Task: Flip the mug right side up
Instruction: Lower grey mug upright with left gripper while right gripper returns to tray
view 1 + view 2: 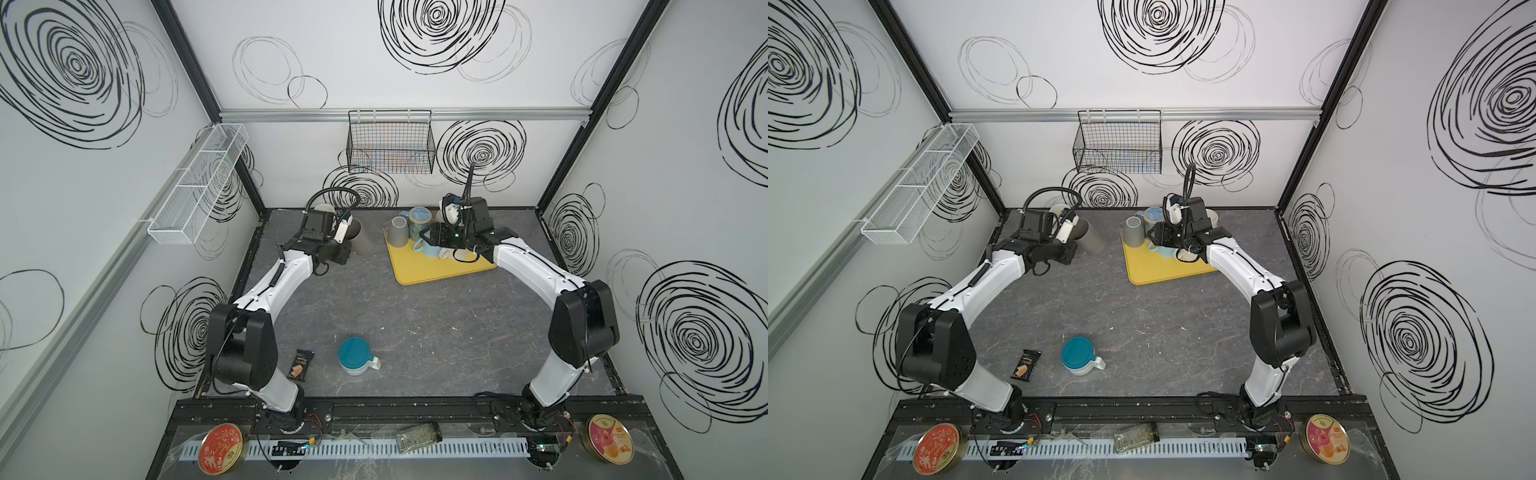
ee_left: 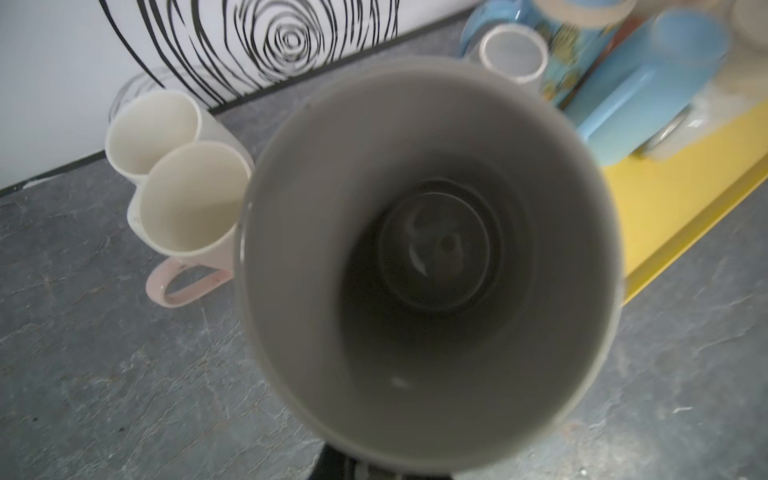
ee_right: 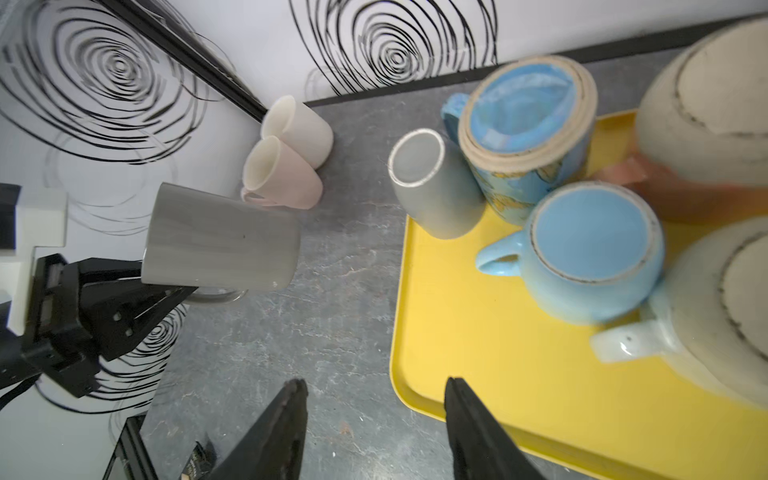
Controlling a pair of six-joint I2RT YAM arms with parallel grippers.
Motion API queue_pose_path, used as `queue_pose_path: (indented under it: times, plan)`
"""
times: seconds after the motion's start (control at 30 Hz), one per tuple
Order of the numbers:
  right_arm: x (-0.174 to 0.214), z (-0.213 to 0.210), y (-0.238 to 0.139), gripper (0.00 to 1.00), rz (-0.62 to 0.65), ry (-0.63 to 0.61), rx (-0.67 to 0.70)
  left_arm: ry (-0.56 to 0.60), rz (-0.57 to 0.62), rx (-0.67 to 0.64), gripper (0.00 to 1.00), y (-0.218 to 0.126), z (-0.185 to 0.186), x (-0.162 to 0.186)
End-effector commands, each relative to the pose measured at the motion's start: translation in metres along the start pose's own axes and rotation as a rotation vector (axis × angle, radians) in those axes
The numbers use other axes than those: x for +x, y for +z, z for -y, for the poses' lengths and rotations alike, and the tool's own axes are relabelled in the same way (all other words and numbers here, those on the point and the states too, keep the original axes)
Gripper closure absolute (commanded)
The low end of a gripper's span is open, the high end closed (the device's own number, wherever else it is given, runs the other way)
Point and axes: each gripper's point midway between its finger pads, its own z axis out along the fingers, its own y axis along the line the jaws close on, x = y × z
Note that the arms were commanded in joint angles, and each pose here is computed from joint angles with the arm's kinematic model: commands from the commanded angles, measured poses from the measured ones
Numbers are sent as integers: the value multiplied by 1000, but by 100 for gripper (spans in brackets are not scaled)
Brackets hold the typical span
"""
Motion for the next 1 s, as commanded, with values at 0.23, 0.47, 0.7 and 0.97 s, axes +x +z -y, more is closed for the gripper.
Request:
queue_pose_path:
  times: [0.23,0.47,0.7,0.97]
  plan:
    - [22,62,5,42,-66,100,269,170,-36,-158,100,32,-38,-7]
    - [40,94,8,40,-135,169,377,172,-54,-205,100,46,-59,-3]
    - [49,112,16,37,-143,210,437,208,-99,-202,100,56,-77,11]
    - [41,124,22,34,-94,250,455,226,-160,-176,100,62,-92,32]
